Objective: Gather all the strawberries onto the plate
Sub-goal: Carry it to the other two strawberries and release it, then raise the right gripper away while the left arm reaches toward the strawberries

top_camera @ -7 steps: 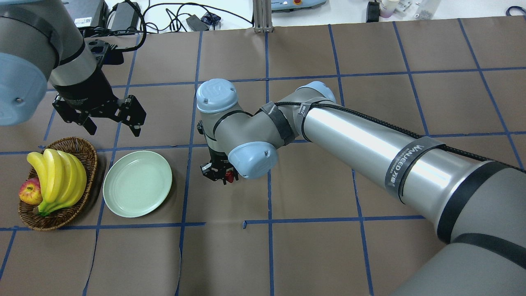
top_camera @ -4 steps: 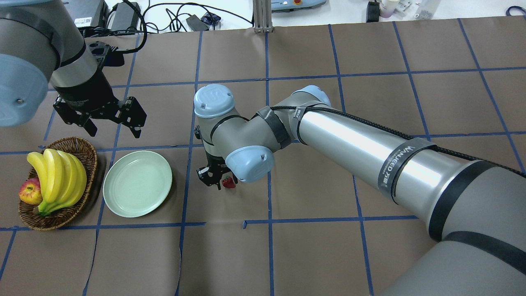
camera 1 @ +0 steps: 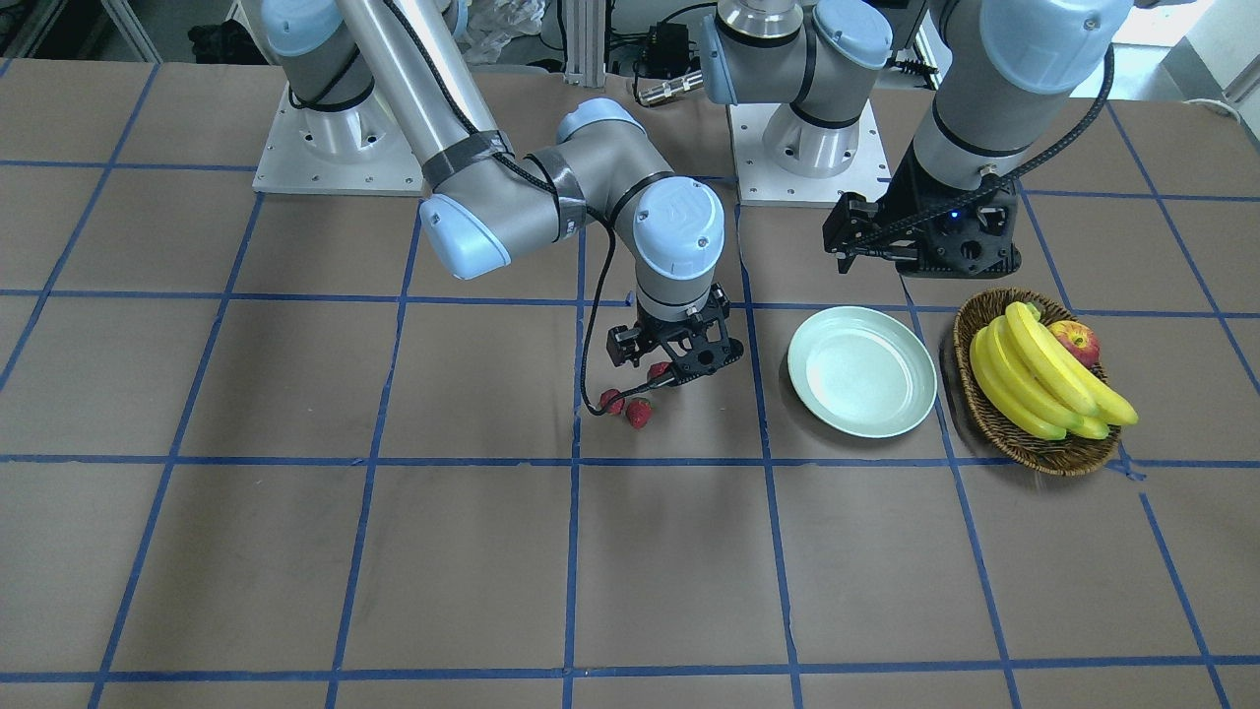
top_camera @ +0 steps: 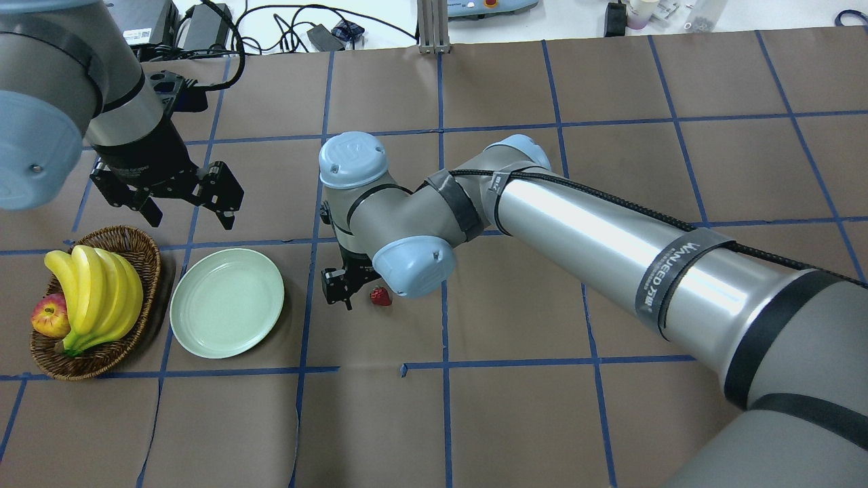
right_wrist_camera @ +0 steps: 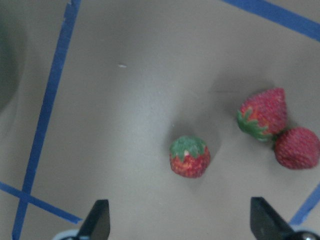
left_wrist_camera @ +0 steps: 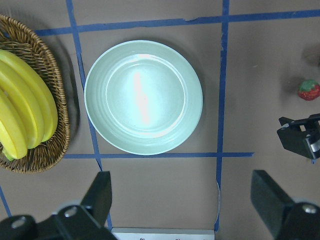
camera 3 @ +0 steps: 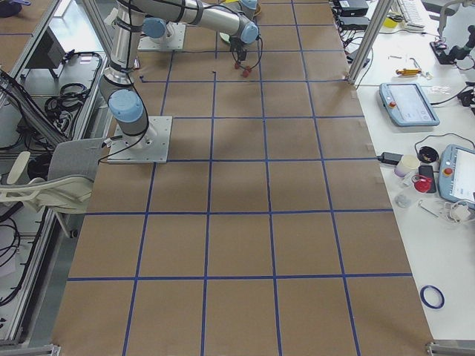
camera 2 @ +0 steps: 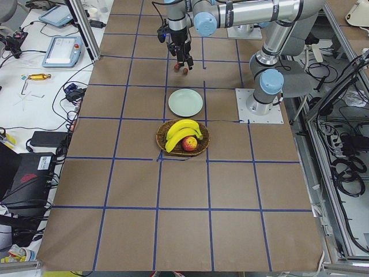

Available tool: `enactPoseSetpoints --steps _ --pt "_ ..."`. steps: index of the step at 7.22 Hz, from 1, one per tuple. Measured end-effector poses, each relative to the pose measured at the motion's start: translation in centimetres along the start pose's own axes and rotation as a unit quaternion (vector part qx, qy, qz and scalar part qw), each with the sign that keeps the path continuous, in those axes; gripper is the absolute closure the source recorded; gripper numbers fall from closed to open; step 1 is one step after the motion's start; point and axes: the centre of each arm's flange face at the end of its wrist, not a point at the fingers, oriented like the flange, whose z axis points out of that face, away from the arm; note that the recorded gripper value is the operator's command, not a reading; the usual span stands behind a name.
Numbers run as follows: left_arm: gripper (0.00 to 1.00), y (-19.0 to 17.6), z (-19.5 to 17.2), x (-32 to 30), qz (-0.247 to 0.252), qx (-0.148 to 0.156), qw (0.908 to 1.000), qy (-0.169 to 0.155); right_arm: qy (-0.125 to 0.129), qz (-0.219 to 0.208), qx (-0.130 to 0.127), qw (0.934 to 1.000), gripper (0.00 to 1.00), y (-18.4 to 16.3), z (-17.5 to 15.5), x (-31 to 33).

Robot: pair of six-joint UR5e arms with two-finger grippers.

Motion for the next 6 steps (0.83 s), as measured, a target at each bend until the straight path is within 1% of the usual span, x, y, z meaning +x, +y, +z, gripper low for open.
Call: enactPoseSetpoints --steps 1,3,4,5,6 --pt "0.0 0.0 0.0 0.2 0.001 0.0 1.0 0.001 0.003 0.017 -0.004 0.9998 0.0 0.7 -3.0 1.9" --pt "0.0 -0.1 0.2 1.0 0.003 -0.002 1.0 0.008 0.011 0.059 -0.018 0.998 0.0 2.1 -8.7 8.6" --pt "0.0 -0.3 0.5 1.8 0.002 -0.004 0.9999 0.015 0.021 0.075 -0.017 0.9968 0.0 2.9 -11.3 12.0" --pt "0.0 -0.4 0.8 3.0 -0.005 -0.006 0.9998 0.018 0.027 0.089 -0.014 0.9956 0.0 3.8 -13.5 15.2" --pt "0.0 -0.5 1.2 4.6 -0.016 -0.009 0.9997 0.018 0.029 0.1 -0.017 0.9944 0.0 5.1 -15.6 18.3"
